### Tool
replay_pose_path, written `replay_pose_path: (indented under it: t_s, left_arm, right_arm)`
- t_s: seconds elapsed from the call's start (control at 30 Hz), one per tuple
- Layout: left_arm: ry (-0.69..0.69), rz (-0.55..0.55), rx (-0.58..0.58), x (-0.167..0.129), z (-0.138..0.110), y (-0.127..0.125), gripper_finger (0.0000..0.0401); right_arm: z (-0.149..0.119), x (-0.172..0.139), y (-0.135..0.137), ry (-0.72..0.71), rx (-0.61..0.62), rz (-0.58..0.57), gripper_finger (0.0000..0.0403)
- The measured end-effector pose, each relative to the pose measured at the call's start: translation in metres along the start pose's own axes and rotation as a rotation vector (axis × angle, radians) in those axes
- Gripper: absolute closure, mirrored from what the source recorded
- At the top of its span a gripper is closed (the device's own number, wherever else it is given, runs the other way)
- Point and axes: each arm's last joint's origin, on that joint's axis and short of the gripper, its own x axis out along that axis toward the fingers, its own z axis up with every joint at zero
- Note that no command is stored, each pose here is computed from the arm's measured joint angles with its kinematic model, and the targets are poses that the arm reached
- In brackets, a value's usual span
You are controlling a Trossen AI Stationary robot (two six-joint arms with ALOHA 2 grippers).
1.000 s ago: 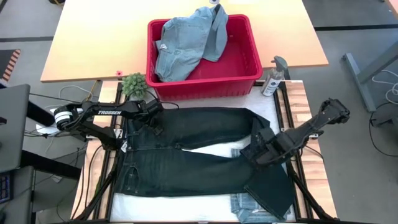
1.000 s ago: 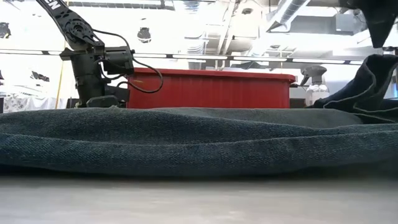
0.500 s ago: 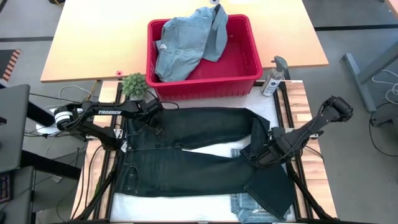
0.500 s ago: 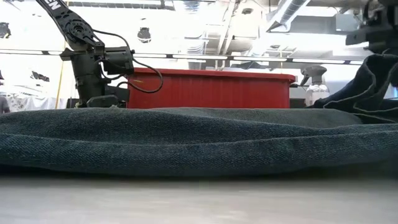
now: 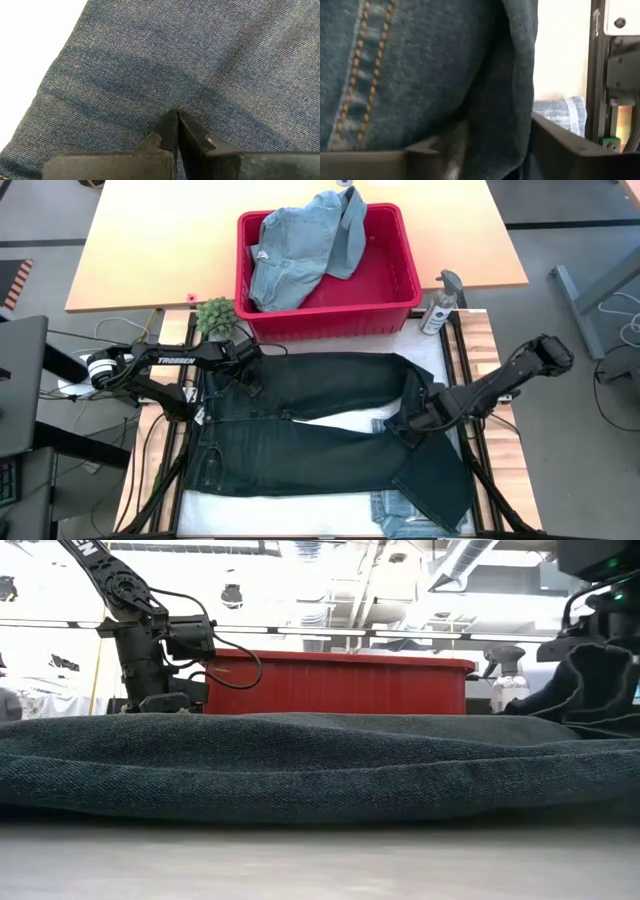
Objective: Fold Laundry from Bin
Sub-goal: Fold the blue denim pants
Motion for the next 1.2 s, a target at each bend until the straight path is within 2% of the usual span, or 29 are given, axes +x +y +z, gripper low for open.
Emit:
replay_pose_path:
  t_s: [0.13, 0.17, 0.2, 0.3, 0.43, 0.57, 0.67, 0.77, 1.0, 1.2]
  left_arm:
    - [0.000, 0.000, 0.001, 0.000, 0.000, 0.000, 0.0401]
    - [0.000, 0.000, 0.001, 0.000, 0.000, 0.000, 0.0401]
    - [-0.001, -0.001, 0.001, 0.000, 0.000, 0.000, 0.0401]
    - [-0.001, -0.001, -0.002, 0.000, 0.000, 0.000, 0.0401]
    - [-0.001, -0.001, -0.003, 0.000, 0.000, 0.000, 0.0401]
    - [-0.001, -0.001, -0.003, 0.000, 0.000, 0.000, 0.0401]
    - [-0.002, -0.002, -0.003, 0.000, 0.000, 0.000, 0.0401]
    - [-0.002, -0.001, -0.003, 0.000, 0.000, 0.000, 0.0401]
    - [-0.002, -0.002, -0.010, 0.000, 0.000, 0.000, 0.0401]
    - [0.001, -0.002, -0.009, 0.000, 0.000, 0.000, 0.0401]
  right_arm:
    - [0.007, 0.001, 0.003, 0.006, -0.029, -0.002, 0.0336]
    - [0.009, 0.000, 0.005, 0.008, -0.041, 0.000, 0.0368]
    - [0.010, -0.002, 0.006, 0.011, -0.050, 0.006, 0.0377]
    - [0.016, -0.015, 0.012, 0.043, -0.079, 0.012, 0.0377]
    - [0.029, -0.049, 0.017, 0.058, -0.127, 0.018, 0.0377]
    - [0.047, -0.088, 0.012, 0.072, -0.085, -0.028, 0.0377]
    - [0.061, -0.099, 0.012, 0.086, -0.065, 0.045, 0.0377]
    - [0.075, -0.097, 0.012, 0.080, 0.006, 0.021, 0.0377]
    - [0.112, -0.074, 0.010, -0.044, 0.171, -0.084, 0.0377]
    - [0.153, -0.064, -0.003, -0.198, 0.233, -0.187, 0.0377]
